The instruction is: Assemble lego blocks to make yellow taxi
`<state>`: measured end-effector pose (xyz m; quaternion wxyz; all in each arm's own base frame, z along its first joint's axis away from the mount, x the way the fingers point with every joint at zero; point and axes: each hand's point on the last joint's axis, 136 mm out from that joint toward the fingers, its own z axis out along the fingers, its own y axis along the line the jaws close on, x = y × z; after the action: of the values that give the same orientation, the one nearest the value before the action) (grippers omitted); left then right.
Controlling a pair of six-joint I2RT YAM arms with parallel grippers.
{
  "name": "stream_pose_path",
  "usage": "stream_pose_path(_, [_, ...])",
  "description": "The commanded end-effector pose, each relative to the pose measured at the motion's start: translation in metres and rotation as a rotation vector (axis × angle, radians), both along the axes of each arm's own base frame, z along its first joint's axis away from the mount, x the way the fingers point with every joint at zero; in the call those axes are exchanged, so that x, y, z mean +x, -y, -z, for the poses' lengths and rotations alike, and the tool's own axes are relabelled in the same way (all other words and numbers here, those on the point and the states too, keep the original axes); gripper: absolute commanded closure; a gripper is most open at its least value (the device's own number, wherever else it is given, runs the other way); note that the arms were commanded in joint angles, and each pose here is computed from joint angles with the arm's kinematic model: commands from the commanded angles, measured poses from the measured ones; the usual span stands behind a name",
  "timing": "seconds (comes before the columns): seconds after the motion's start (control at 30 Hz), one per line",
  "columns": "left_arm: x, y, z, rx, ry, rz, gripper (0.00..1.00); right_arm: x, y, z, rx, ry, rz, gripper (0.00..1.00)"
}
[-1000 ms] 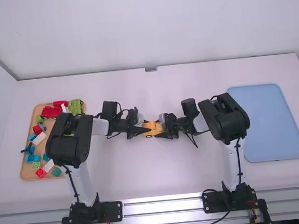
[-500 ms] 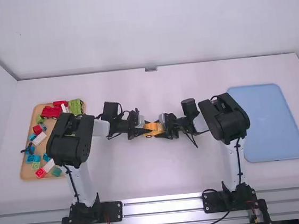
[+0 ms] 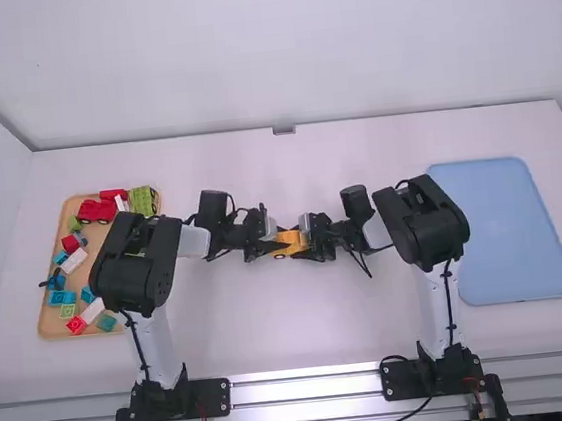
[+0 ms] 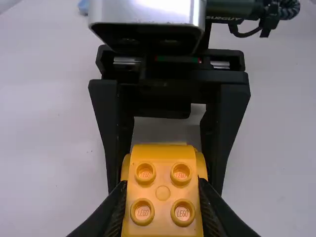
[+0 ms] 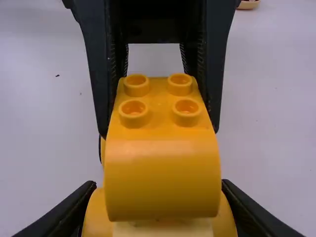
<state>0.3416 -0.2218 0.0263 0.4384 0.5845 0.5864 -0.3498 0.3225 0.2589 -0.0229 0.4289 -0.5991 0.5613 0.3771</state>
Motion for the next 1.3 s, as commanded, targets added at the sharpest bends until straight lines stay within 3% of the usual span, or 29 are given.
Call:
stream_pose_path(0.0, [-0.009,-0.001,0.017,0.039,-0.054,-0.014,0.97,-0.004,0.0,0.006,-0.005,-0.015,-0.006,0.43])
stream_pose_path(0.2, [-0.014,0.005,0.033,0.097,-0.097,-0.018,0.98,-0.005,0.0,0.006,-0.006,-0.017,-0.006,0.43])
stream_pose_path(0.57, [-0.022,-0.006,0.065,0.309,-0.129,-0.042,0.98,-0.004,0.0,0.006,-0.006,-0.014,-0.006,0.43])
stream_pose_path(0.97, [-0.035,-0.015,0.078,0.366,-0.112,-0.009,0.98,-0.004,0.0,0.005,-0.004,-0.011,-0.006,0.43])
stream_pose_path(1.1, [-0.04,-0.007,0.073,0.343,-0.105,0.036,0.98,-0.004,0.0,0.006,-0.006,-0.011,-0.005,0.43])
stream_pose_path(1.27, [-0.023,-0.015,0.077,0.416,-0.163,-0.076,0.98,-0.004,0.0,0.006,-0.005,-0.012,-0.006,0.43])
